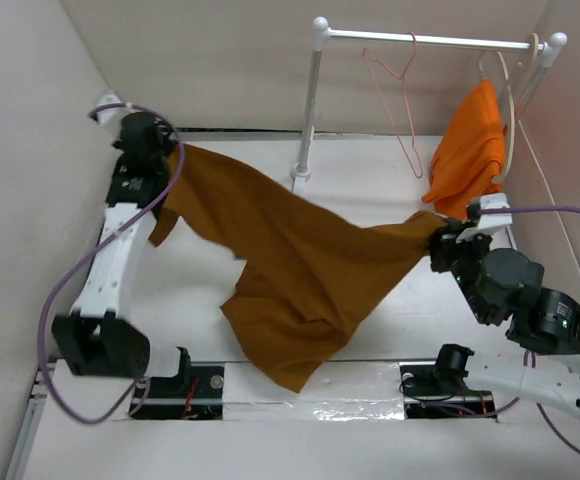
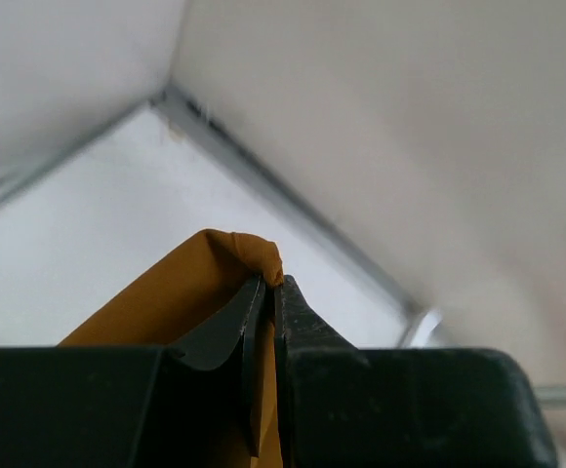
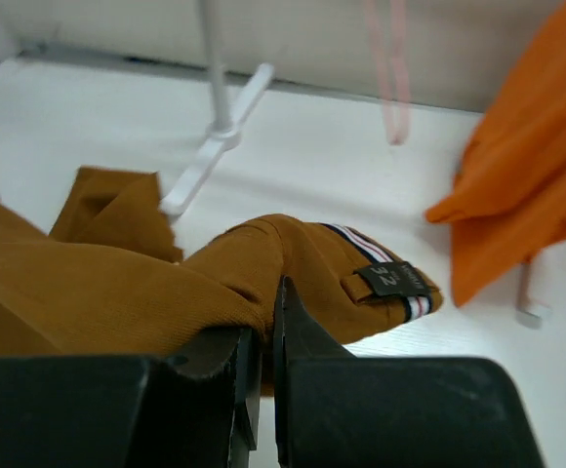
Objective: Place the trousers on the hanger
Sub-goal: Flatten out the trousers at the center of the board.
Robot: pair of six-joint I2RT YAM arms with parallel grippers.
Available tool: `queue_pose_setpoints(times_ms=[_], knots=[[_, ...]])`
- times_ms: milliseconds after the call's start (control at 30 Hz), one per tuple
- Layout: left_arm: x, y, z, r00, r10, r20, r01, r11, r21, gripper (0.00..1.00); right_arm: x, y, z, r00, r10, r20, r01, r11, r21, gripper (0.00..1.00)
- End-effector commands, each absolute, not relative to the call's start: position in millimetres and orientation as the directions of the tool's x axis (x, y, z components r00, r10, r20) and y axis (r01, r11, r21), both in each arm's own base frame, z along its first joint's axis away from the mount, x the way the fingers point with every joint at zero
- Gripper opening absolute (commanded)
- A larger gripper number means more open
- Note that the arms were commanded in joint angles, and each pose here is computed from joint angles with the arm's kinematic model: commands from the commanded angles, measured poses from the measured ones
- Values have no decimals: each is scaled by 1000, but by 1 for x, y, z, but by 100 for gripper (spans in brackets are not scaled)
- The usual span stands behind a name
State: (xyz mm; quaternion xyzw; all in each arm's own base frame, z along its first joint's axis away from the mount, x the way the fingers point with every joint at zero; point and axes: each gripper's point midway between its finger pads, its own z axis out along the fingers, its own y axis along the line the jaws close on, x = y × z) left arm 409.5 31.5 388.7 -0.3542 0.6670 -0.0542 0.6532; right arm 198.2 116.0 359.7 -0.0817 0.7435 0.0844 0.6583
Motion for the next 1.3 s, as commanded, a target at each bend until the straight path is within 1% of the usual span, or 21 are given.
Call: queue_pose_setpoints(times_ms=[0,33,67,133,167,233,300,367,400,433,467,567,633,733,867,933,1033,1100,1133,1167,1267], knots=[[450,-9,349,-28,-502,-865,-320,824,-468,0,215,112,378,-81,100,-992,-179,977,113,0],[463,-17,324,-91,-492,-866,-329,835,-440,1,225,112,369,-111,59,-992,-163,984,77,0],[466,-20,312,-133,-491,-861,-339,839,-426,18,239,123,353,-157,-13,-987,-164,986,13,0],[469,-16,283,-184,-497,-848,-397,827,-398,42,251,137,333,-216,-71,-974,-202,979,-27,0],[467,-14,275,-190,-500,-845,-414,821,-393,66,259,136,324,-239,-85,-967,-188,981,-40,0],[449,-12,263,-186,-528,-829,-433,801,-413,78,269,143,307,-252,-113,-961,-195,979,-64,0],[426,-19,233,-207,-593,-779,-455,763,-460,77,272,148,303,-246,-110,-963,-217,975,-56,0],[400,-43,245,-169,-644,-746,-356,746,-563,70,271,151,305,-226,-94,-970,-235,971,-39,0],[374,-62,200,-244,-637,-731,-349,761,-547,68,270,150,308,-217,-88,-972,-239,970,-35,0],[359,-69,208,-201,-676,-709,-307,731,-610,62,269,150,312,-207,-83,-975,-244,969,-31,0],[348,-76,194,-215,-686,-695,-296,724,-622,48,267,146,319,-193,-71,-979,-240,971,-23,0],[312,-99,136,-327,-671,-665,-297,741,-602,28,264,143,326,-185,-87,-979,-253,967,-38,0],[299,-106,105,-393,-624,-675,-319,781,-537,30,262,140,331,-175,-93,-980,-248,968,-47,0],[291,-114,80,-465,-575,-673,-368,817,-444,42,262,133,338,-163,-89,-983,-232,972,-50,0],[294,-119,62,-483,-581,-656,-376,814,-444,64,261,127,344,-152,-81,-985,-230,972,-45,0],[302,-125,57,-500,-572,-650,-378,820,-430,65,261,126,343,-154,-82,-985,-235,971,-44,0],[311,-136,44,-539,-555,-634,-374,831,-410,62,260,129,341,-159,-84,-984,-255,966,-41,0],[322,-142,45,-536,-557,-635,-373,831,-413,55,260,126,340,-157,-81,-984,-246,968,-40,0],[323,-139,38,-543,-545,-639,-390,837,-383,50,259,126,339,-156,-80,-984,-251,967,-39,0],[324,-139,37,-544,-544,-639,-393,838,-379,35,260,124,337,-159,-78,-984,-246,969,-37,0],[335,-125,45,-500,-570,-652,-428,817,-386,19,261,120,333,-165,-81,-983,-230,972,-41,0]])
